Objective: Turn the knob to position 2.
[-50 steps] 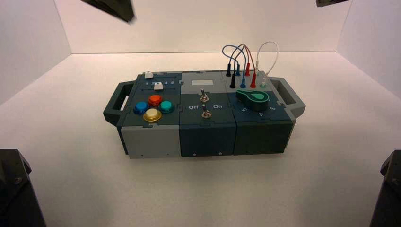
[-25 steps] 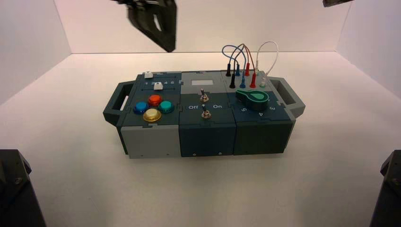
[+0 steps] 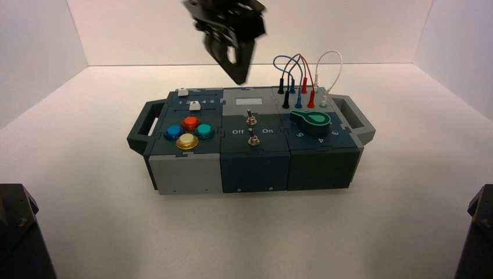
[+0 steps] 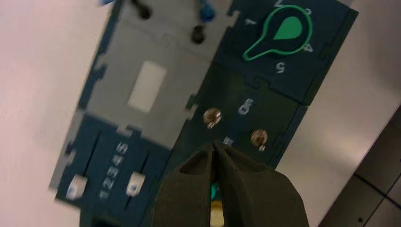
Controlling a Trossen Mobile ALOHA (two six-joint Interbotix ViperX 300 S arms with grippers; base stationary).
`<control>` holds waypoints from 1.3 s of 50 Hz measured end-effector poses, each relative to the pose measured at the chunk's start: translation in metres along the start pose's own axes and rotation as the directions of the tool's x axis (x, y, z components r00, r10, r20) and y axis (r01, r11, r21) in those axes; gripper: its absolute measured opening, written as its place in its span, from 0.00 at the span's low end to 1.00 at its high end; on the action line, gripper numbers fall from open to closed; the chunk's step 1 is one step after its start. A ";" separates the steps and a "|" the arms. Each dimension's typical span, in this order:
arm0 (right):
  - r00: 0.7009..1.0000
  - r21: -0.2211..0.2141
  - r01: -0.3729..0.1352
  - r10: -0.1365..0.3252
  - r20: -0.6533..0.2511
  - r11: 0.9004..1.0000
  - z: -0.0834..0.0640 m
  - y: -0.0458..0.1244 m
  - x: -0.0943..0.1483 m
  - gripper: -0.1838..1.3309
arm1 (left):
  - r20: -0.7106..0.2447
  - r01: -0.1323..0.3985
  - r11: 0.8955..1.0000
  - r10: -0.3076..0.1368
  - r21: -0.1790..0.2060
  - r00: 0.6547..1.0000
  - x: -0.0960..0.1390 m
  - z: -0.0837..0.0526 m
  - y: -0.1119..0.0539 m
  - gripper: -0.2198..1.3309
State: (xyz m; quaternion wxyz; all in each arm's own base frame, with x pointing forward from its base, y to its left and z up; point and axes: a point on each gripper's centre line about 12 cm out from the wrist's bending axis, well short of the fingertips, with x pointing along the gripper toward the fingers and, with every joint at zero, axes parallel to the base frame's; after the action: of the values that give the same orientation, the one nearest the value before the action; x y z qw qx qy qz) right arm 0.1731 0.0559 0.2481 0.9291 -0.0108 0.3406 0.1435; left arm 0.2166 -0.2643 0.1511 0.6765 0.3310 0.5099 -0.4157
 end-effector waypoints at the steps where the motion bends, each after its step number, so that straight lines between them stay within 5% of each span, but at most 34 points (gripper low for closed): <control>1: 1.000 0.001 0.001 -0.001 0.000 1.000 0.000 0.000 0.000 0.03 | -0.008 0.006 1.000 -0.006 0.014 1.000 0.003 0.003 -0.003 0.03; 19: 1.000 0.012 0.010 -0.010 0.006 1.000 0.001 -0.002 0.000 0.03 | -0.071 0.046 0.992 -0.038 0.117 0.997 0.025 0.026 -0.027 0.03; 65: 1.000 0.013 0.012 -0.012 0.015 1.000 0.000 -0.003 -0.002 0.03 | -0.122 0.065 0.985 -0.046 0.158 0.991 0.061 0.048 -0.023 0.03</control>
State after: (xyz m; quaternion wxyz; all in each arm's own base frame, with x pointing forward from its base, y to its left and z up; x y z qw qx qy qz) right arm 0.1726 0.0527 0.2491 0.9326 -0.0056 0.3344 0.1359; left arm 0.2239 -0.3301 0.1043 0.6043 0.3943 0.5228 -0.4539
